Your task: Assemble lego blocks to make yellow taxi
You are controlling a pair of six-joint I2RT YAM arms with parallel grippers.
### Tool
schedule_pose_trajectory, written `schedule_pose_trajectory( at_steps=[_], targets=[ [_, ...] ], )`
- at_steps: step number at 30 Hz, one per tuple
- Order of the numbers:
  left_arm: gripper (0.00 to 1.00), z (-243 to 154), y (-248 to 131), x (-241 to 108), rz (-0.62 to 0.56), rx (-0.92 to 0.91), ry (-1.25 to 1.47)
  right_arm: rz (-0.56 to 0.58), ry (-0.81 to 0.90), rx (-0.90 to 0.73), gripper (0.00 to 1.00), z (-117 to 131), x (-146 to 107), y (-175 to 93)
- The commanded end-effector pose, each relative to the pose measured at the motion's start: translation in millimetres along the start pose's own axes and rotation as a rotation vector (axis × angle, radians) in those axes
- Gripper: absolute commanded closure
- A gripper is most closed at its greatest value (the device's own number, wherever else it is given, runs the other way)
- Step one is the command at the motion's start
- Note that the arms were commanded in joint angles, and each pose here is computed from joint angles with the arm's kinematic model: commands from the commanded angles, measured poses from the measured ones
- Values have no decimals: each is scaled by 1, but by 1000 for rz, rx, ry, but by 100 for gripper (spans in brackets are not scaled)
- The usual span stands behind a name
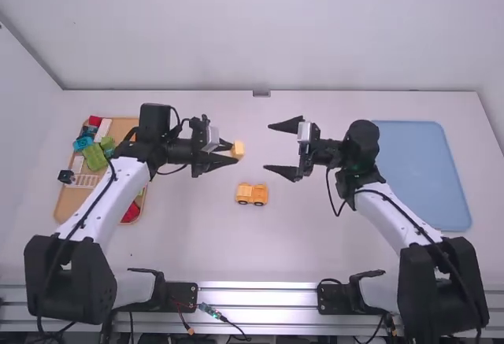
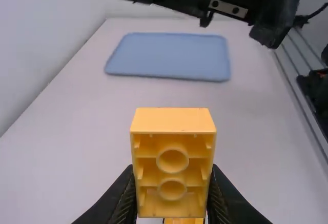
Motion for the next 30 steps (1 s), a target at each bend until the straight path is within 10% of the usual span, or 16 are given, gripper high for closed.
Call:
schedule_pose_trajectory(
  at_steps=[1,30],
  targets=[
    [98,-18,1,8,-112,-99,-7,-17,193,104,9,12,-9,7],
    [98,-20,13,-8,-258,-50,-115,-78,239,193,25,23,-26,42]
  ],
)
Point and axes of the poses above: each hand's point on the last joint's axis, 136 mm out from that joint toward the fingers, its own y axis out along the fingers, its own z axis along the line the jaws close on, x = y × z, the point moved 3 cm from there along -y, back along the fingers, and after that the axes turned 3 degrees about -y, right-handed, at the moved point
